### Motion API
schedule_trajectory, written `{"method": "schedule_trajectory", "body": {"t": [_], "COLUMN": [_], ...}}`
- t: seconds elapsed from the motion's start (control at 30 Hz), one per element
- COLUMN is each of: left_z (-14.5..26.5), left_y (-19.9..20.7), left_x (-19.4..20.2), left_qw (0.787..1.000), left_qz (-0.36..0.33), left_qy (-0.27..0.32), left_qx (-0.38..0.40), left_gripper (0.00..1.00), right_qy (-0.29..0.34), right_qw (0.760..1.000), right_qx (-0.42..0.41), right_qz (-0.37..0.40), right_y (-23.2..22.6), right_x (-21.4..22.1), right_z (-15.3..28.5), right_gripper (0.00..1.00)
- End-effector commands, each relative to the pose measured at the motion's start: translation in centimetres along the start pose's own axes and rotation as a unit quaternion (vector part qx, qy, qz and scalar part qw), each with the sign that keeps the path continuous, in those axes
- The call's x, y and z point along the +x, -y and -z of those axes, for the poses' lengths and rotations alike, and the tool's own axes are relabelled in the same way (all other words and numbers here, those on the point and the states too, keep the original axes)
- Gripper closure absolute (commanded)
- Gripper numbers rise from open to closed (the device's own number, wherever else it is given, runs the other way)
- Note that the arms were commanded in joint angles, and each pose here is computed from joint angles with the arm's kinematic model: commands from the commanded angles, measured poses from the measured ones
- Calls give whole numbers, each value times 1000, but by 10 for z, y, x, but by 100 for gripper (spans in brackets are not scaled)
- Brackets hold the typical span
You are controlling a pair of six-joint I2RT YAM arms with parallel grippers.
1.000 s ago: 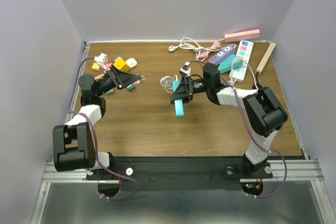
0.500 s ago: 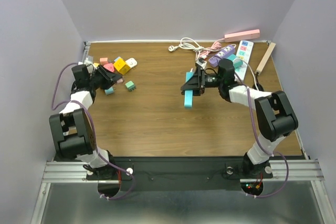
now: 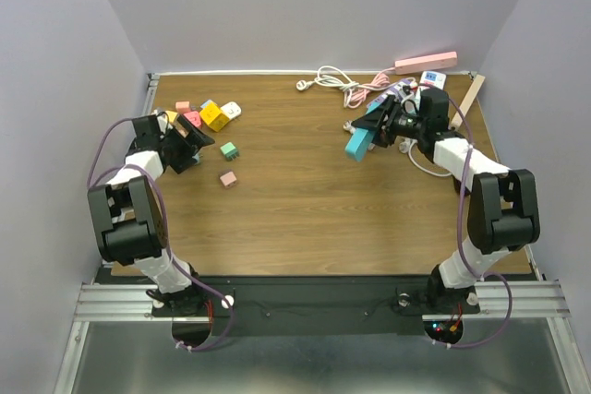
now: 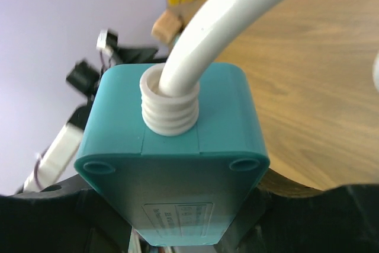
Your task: Pull the plug off the socket
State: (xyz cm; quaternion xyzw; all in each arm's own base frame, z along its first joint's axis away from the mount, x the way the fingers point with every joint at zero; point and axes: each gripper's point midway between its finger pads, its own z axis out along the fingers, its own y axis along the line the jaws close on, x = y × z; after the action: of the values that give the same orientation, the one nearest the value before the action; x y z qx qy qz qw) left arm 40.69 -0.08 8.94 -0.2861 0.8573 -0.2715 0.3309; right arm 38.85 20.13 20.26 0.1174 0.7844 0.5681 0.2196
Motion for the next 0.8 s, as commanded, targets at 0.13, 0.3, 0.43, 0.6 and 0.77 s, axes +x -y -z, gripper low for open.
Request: {"method": "schedule_trajectory", "body": {"t": [0.13, 0.3, 0.43, 0.6, 0.77], "left_z": [50, 66, 76, 81, 87], "left_y": [28, 41, 55, 59, 62], "left_x": [-21, -16, -14, -8, -1], "left_qw": [997, 997, 995, 995, 994], "left_qz": [-37, -46, -56, -57, -59], "left_qy": [60, 66, 65, 60, 57], "left_qx": [-3, 20, 48, 62, 72], "left_gripper": [1, 1, 1, 1, 1], "right_qy": [204, 271, 301, 331, 343], "right_qw": [972, 939, 917, 901, 902], "right_qx": [113, 213, 263, 278, 258], "right_qz": [40, 17, 0, -29, -54], "right_y": [0, 43, 76, 96, 101], "right_x": [-102, -141, -175, -206, -236], "right_z": [36, 51, 53, 44, 28], "right_gripper": [99, 100, 100, 67, 9]}}
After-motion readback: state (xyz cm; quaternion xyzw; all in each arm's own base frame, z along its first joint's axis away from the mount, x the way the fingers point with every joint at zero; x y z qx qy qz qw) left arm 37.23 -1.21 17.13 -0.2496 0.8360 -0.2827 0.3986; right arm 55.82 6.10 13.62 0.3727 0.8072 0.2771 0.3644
